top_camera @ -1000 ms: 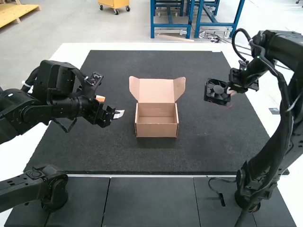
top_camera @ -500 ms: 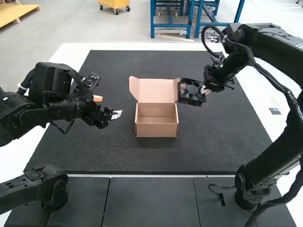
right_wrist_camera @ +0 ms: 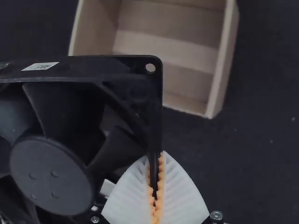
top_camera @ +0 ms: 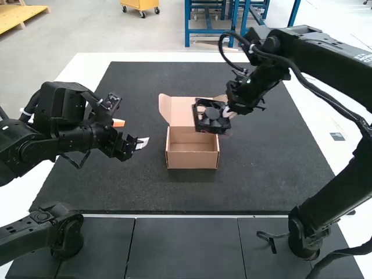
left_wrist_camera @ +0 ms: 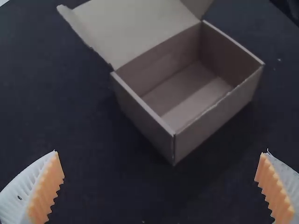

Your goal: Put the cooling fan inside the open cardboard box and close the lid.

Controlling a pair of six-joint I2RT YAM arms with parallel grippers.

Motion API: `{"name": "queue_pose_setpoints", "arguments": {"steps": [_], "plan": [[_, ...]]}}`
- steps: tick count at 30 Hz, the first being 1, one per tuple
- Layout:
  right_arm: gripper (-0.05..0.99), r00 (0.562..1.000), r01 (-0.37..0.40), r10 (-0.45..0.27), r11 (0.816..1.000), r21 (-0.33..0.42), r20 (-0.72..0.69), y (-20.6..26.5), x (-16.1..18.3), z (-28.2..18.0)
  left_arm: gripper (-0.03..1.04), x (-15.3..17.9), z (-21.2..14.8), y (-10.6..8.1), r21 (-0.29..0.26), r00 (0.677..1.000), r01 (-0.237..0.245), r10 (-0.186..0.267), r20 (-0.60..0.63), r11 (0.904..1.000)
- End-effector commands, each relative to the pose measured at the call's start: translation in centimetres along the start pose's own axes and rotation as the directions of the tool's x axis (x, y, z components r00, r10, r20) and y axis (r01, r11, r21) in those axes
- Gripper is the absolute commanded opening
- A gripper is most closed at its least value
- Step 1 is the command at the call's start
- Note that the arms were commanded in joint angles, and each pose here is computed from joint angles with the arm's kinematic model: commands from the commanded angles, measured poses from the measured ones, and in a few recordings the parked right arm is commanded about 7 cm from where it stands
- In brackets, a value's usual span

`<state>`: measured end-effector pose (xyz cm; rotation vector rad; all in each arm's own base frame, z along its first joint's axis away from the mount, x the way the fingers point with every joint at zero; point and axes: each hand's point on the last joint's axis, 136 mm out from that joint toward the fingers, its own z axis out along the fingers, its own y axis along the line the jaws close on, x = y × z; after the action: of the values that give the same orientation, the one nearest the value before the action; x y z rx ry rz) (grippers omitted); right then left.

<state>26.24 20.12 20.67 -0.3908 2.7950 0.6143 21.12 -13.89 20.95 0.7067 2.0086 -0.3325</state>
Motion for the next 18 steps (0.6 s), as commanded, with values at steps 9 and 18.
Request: {"name": "queue_pose_setpoints", "arguments": {"steps": [9,18], "plan": [[-0.02,1.0,0.001,-0.002,0.999,-0.051,-0.019,3.0,-1.9,2.6,0.97,-0.4,-0.5,0.1,-0.013,0.999,-0.015,0.015,0.044,0.9998],[-0.02,0.999,-0.011,0.009,0.999,-0.034,-0.049,2.9,-4.3,5.8,0.97,0.0,-0.6,0.5,-0.038,0.998,-0.058,0.059,0.032,0.9976]]}}
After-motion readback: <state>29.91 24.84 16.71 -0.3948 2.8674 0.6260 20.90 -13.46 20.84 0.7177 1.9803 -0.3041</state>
